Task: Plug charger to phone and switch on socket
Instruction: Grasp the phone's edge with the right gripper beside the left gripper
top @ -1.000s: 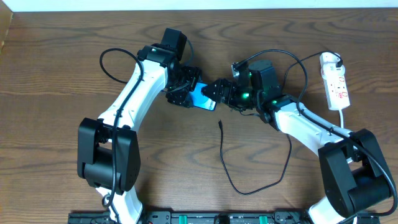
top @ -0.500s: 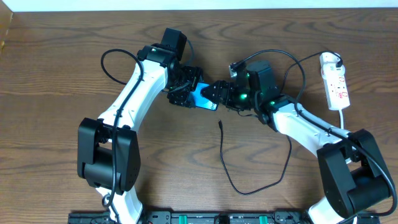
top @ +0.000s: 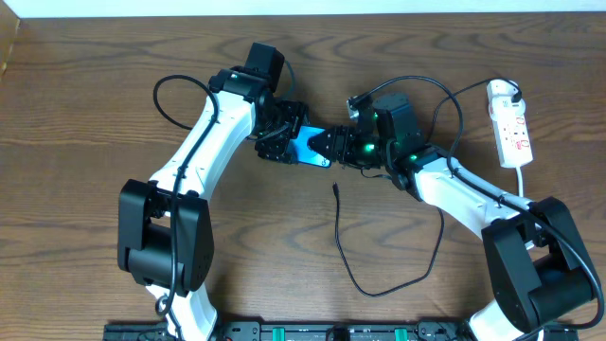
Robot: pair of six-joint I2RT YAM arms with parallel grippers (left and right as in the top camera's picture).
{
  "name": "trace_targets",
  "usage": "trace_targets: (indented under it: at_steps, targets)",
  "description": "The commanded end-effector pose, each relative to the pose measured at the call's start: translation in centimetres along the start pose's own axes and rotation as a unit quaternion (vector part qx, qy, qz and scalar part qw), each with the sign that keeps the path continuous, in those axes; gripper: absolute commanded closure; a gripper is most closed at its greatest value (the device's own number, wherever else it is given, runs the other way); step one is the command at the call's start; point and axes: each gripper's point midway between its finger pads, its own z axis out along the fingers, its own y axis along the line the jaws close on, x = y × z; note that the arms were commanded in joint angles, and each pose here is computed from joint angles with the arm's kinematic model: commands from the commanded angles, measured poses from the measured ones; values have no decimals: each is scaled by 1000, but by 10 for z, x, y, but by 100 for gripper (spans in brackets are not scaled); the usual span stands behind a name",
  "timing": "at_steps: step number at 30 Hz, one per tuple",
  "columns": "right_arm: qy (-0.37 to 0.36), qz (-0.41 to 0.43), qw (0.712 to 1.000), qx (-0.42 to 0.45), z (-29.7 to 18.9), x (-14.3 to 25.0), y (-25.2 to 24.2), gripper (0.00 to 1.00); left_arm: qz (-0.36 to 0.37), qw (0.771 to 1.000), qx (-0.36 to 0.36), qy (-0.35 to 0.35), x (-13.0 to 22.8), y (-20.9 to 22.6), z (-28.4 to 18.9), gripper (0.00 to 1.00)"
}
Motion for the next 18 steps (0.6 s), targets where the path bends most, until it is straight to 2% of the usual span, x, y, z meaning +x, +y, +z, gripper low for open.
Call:
trace_targets:
  at_steps: [1, 15, 18]
  targets:
    - [-4, -12, 1000, 2, 5, -1, 5, 52, 4, 1000, 18, 12, 9, -5, -14, 92]
    - [-9, -30, 999, -3, 12, 4, 16, 64, 4, 1000, 18, 12, 9, -5, -14, 93]
    - [-9, -30, 999, -3, 12, 4, 16, 69, 4, 1000, 18, 12, 9, -5, -14, 93]
